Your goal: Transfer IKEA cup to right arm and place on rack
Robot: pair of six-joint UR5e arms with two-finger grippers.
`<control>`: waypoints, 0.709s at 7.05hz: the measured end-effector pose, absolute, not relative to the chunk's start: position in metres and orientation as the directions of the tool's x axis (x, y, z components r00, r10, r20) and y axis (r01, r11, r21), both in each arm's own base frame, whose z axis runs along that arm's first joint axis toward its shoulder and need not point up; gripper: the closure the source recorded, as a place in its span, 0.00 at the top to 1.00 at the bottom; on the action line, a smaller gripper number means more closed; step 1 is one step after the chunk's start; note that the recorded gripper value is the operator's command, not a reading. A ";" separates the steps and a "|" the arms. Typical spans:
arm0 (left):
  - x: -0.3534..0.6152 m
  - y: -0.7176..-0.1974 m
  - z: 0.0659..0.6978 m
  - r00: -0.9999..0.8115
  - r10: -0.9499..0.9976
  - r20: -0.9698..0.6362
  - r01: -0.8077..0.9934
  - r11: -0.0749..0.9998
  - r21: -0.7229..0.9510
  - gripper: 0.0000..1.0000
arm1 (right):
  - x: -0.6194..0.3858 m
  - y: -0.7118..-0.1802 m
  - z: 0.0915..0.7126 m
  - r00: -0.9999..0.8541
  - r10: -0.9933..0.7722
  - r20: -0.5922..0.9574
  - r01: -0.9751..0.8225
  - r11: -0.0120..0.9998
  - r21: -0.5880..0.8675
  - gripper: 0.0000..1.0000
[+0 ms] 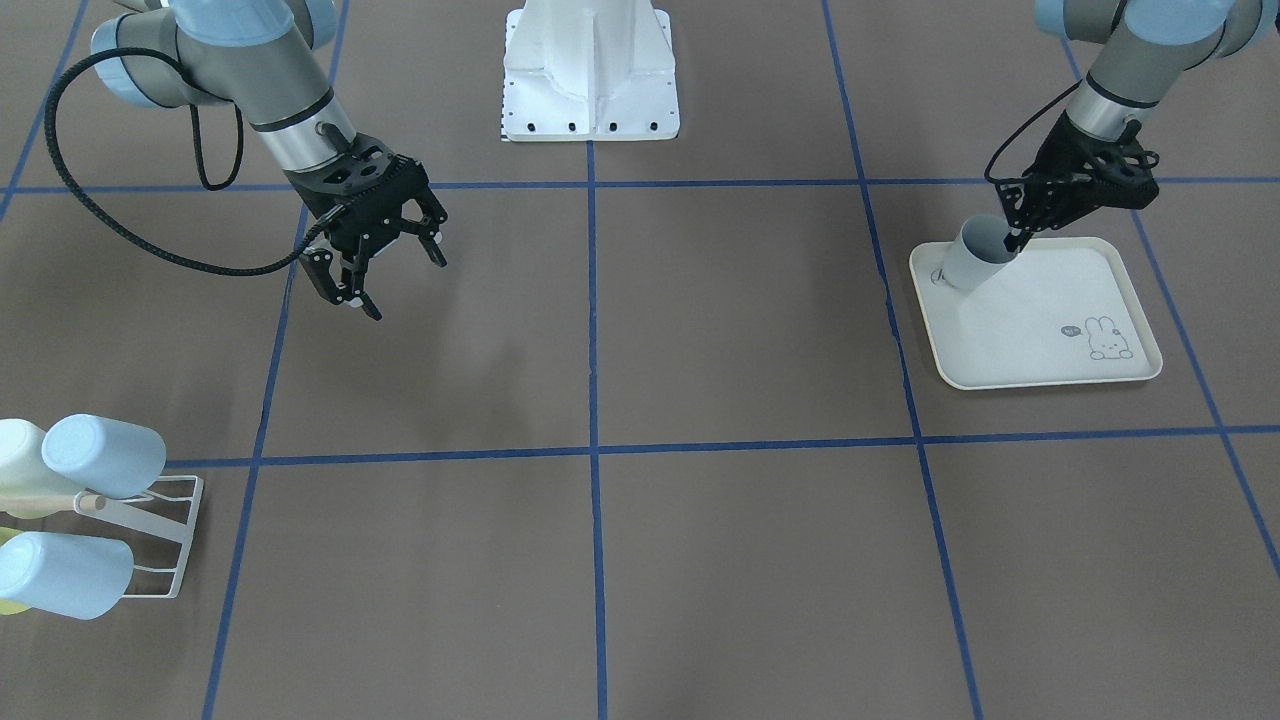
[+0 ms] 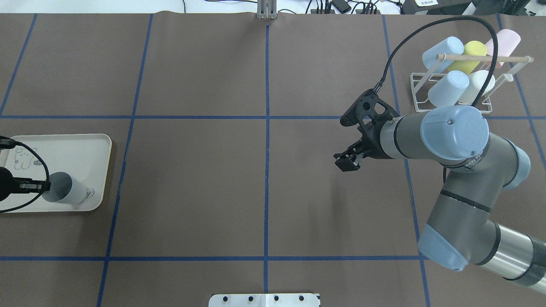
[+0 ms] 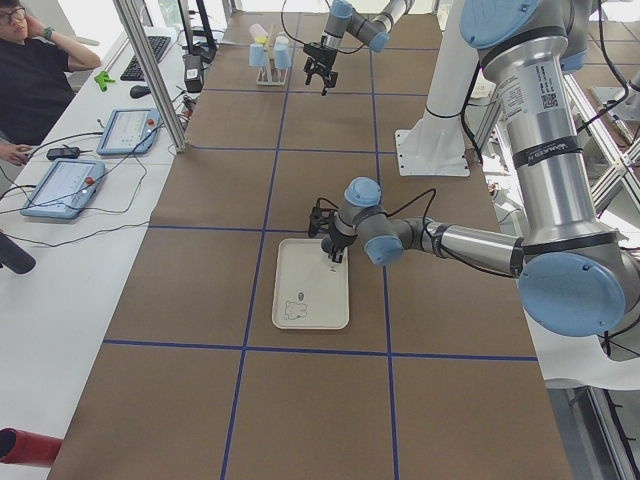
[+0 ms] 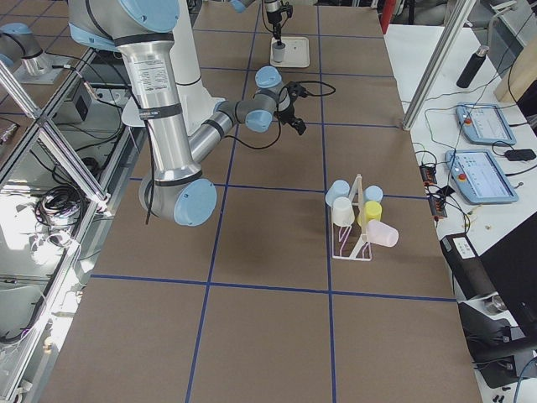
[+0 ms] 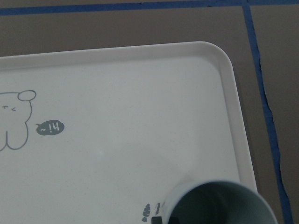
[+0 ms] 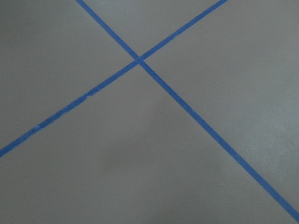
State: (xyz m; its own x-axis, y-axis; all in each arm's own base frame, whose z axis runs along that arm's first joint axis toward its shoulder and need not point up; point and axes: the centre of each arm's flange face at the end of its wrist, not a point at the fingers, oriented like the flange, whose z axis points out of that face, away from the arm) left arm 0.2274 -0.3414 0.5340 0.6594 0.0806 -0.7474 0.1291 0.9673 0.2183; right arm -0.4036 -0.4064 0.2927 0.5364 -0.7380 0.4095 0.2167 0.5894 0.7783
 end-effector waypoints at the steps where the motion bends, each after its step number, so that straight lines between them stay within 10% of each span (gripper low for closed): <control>1: 0.217 -0.346 0.532 0.662 0.079 -0.745 0.145 0.962 0.231 0.00 | -0.408 -0.403 0.292 0.529 -0.746 0.403 0.223 0.581 0.783 1.00; 5: 0.190 -0.383 0.453 0.516 0.148 -0.843 0.180 0.944 0.276 0.00 | -0.456 -0.391 0.279 0.463 -0.824 0.328 0.128 0.428 0.895 0.99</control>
